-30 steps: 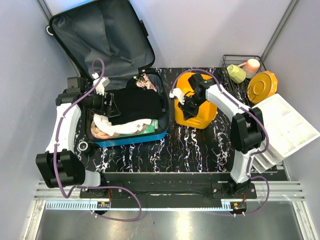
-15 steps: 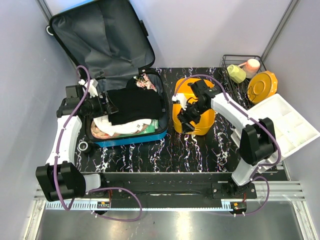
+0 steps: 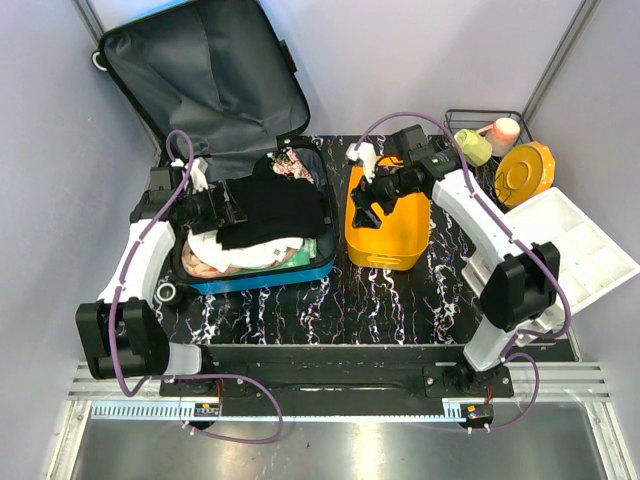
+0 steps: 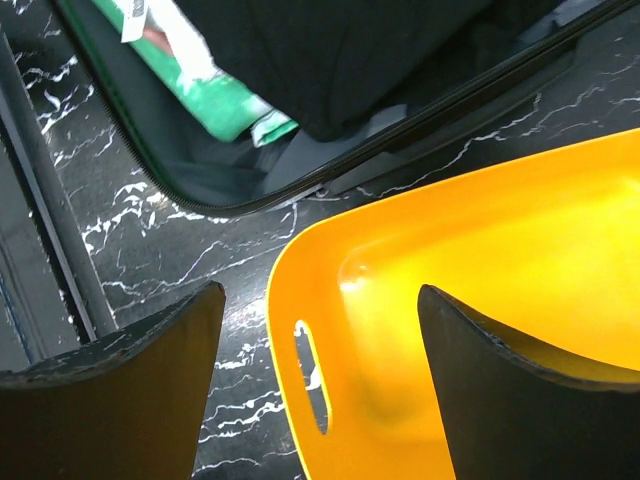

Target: Open, take out, and arrange the luggage

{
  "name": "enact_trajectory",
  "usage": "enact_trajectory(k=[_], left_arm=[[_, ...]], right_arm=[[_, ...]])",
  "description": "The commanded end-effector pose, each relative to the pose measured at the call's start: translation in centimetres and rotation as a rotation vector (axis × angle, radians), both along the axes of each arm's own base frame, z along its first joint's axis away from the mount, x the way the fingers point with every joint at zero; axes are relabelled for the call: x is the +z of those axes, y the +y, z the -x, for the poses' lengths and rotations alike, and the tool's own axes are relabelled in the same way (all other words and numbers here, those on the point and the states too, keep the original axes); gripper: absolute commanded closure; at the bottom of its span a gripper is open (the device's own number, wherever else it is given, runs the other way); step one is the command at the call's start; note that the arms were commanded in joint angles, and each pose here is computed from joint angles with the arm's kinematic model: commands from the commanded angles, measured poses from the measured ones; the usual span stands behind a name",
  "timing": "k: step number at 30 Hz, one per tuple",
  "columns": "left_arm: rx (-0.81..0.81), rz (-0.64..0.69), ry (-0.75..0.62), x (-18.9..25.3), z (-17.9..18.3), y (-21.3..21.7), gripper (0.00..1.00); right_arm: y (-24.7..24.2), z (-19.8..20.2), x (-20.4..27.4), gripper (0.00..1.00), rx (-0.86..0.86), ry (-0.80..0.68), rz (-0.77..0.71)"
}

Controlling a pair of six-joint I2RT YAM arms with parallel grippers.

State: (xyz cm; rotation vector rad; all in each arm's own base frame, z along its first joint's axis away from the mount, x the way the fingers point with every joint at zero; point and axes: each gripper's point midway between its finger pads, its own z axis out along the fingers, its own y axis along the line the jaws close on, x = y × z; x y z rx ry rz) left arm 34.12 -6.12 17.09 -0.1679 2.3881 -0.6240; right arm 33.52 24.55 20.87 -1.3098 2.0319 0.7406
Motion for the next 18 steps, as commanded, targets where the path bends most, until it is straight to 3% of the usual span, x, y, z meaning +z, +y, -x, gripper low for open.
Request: enact_trajectory(k=[1, 6, 10, 13, 14, 18], left_arm=[[0.026, 0.004, 0.001, -0.4, -0.6, -0.4, 0.10], [0.056, -0.077, -0.007, -0.9, 0.4, 0.0, 0.11], [0.004, -0.082, 0.004, -1.7, 0.7, -1.8, 0.25], [-0.026, -0.072, -0.002, -1.6, 0.5, -2.8, 0.42], [-0.038, -0.071, -0.018, -0.9, 0.1, -3.0, 0.57], [-0.074, -0.065, -0.093, 1.9, -0.6, -3.4, 0.88]], right_arm=[[0.4, -2.4, 2.3, 0.12, -0.043, -0.030, -0.070], [0.9, -2.9, 2.8, 0.08, -0.046, -0.021, -0.099], [1.4, -3.8, 3.0, 0.08, -0.055, -0.021, -0.117], [1.7, -4.4, 3.0, 0.08, -0.065, -0.015, -0.124], [1.8, -4.6, 3.2, 0.08, -0.072, -0.013, -0.127], [2.3, -5.2, 3.3, 0.08, -0.086, -0.002, -0.142]])
